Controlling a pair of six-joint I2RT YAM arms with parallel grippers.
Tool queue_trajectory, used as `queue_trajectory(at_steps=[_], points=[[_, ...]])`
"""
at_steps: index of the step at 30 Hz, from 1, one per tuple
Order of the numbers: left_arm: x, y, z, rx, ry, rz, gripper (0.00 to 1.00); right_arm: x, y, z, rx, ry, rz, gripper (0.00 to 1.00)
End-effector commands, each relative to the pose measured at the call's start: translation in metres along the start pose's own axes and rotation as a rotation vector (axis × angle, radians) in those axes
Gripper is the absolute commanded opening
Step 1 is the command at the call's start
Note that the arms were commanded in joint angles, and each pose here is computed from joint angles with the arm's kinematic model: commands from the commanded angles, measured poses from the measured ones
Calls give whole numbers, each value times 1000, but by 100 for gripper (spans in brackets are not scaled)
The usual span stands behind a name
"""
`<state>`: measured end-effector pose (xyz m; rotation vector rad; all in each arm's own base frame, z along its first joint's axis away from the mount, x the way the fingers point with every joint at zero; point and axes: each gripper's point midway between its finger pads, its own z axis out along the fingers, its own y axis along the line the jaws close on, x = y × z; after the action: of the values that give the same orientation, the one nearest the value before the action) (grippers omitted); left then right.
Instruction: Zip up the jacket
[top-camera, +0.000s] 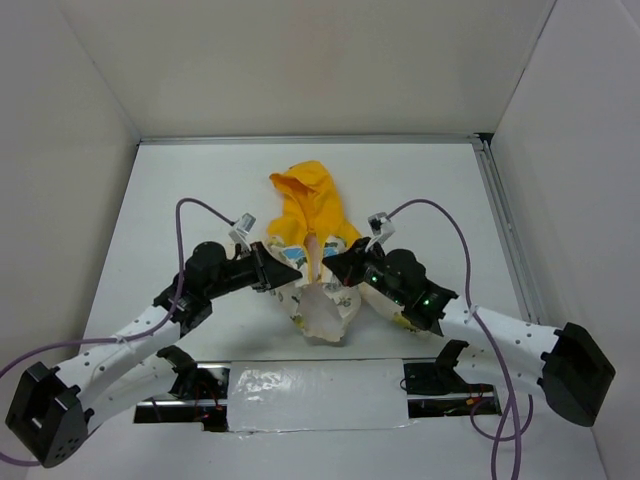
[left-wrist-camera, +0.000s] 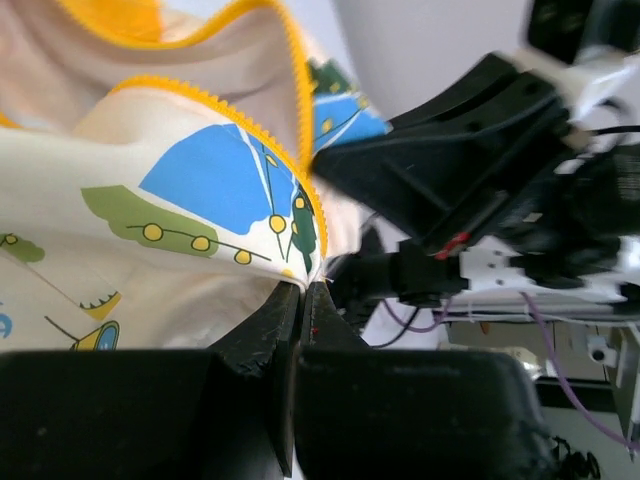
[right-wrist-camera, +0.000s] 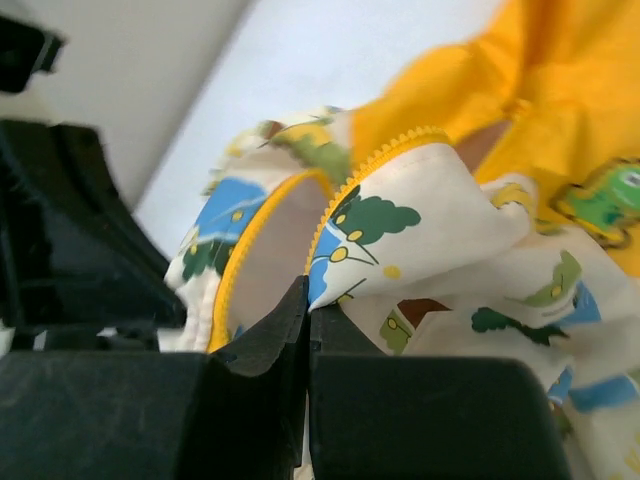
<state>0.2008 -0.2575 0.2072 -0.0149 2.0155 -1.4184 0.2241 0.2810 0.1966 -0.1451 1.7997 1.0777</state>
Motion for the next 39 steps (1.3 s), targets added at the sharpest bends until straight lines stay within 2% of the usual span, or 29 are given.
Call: queue_trajectory(at_steps=[1, 5, 9, 12, 14, 18, 19, 20, 21, 24, 26, 28, 30, 31, 33, 39], points=[[14, 42, 4, -164, 40, -30, 0, 33, -61, -6, 347, 168, -26, 0], [53, 83, 9, -256, 180, -123, 0, 84, -79, -13, 404, 343, 46, 0], [73, 100, 14, -277, 257, -168, 0, 127, -99, -22, 490, 528, 63, 0], [78, 111, 21, -293, 276, -170, 0, 129, -120, -18, 630, 549, 36, 0], [74, 121, 29, -313, 266, -161, 0, 115, -134, -7, 713, 511, 14, 0], [61, 128, 42, -299, 265, -141, 0, 86, -144, 23, 705, 455, 57, 0], [43, 132, 51, -298, 233, -141, 0, 69, -156, 31, 734, 422, 30, 0], [43, 130, 51, -288, 238, -141, 0, 73, -160, 31, 745, 435, 28, 0], [38, 133, 55, -281, 241, -131, 0, 49, -167, 42, 762, 380, 38, 0], [6, 131, 70, -244, 197, -85, 0, 13, -180, 66, 714, 311, -4, 0], [-16, 126, 78, -229, 167, -60, 0, 11, -173, 77, 634, 329, -26, 0], [-19, 124, 79, -218, 176, -36, 0, 16, -163, 78, 564, 360, -51, 5], [-16, 118, 76, -190, 186, -19, 0, 33, -146, 68, 499, 410, -63, 16], [-7, 123, 72, -199, 202, -33, 0, 31, -139, 63, 485, 403, -67, 25], [7, 128, 67, -209, 229, -52, 0, 55, -136, 43, 495, 467, -54, 35], [35, 135, 66, -216, 286, -80, 0, 86, -130, 15, 551, 556, -34, 50]])
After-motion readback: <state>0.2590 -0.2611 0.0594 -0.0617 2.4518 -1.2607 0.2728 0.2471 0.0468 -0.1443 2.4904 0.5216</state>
